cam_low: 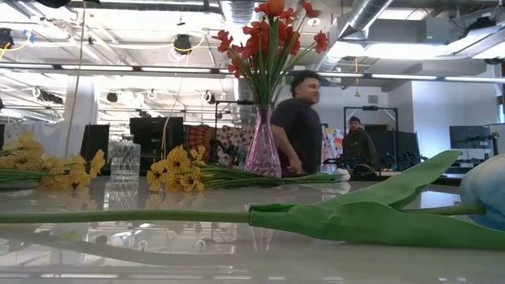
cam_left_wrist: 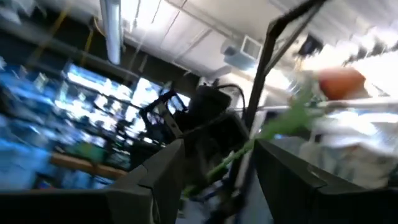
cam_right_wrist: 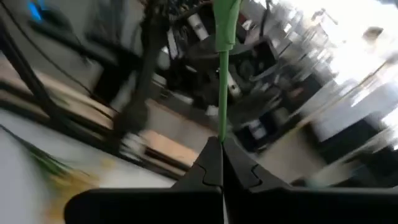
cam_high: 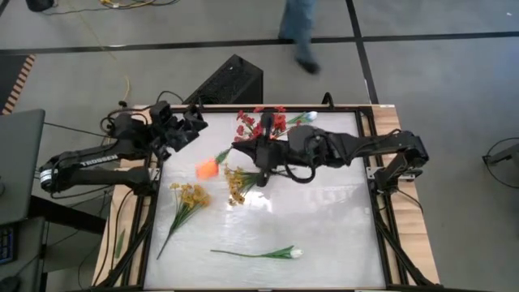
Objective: Sort flowers into vase by color
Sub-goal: Put the orange tulip into the violet vase
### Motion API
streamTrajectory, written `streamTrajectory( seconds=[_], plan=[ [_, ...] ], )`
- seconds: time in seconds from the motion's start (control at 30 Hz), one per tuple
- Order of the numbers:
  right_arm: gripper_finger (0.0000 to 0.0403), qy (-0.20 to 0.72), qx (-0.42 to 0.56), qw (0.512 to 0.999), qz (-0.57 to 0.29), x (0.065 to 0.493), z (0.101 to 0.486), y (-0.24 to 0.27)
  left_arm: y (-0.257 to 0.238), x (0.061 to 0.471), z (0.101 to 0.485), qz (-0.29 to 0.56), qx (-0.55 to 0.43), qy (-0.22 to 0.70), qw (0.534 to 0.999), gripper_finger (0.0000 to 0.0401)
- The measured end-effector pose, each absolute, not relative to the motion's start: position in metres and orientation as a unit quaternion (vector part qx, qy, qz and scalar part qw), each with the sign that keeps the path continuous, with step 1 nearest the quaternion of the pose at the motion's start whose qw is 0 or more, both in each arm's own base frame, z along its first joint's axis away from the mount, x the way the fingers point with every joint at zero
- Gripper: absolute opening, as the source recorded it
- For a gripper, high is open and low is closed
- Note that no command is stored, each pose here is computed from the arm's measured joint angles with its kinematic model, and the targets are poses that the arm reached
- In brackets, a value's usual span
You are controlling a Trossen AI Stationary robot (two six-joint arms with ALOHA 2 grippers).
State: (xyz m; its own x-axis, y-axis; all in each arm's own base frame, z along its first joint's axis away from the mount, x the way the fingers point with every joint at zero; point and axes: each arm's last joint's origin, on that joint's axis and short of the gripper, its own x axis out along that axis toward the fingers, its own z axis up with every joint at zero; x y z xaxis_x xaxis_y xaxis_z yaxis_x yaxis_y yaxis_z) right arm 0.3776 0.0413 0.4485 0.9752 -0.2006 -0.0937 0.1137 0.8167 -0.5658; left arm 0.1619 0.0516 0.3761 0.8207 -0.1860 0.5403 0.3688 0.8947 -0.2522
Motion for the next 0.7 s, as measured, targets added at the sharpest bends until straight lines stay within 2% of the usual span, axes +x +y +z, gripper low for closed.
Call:
streamTrajectory(
  seconds=[0.13,0.3,0.7],
  plan=[
    [0.0016,0.062,-0.163,0.984,-0.045,0.377,0.453,0.036,0.049,0.165,0.374,-0.117,-0.129,-0.261,0.949,0.0181],
    [0.0019,0.07,-0.067,0.995,-0.021,0.379,0.449,0.026,0.044,0.182,0.363,-0.116,-0.133,-0.228,0.958,0.0181],
    [0.0019,0.128,-0.007,0.991,-0.048,0.38,0.431,0.008,0.044,0.198,0.352,-0.106,-0.129,-0.204,0.965,0.0181]
  ],
)
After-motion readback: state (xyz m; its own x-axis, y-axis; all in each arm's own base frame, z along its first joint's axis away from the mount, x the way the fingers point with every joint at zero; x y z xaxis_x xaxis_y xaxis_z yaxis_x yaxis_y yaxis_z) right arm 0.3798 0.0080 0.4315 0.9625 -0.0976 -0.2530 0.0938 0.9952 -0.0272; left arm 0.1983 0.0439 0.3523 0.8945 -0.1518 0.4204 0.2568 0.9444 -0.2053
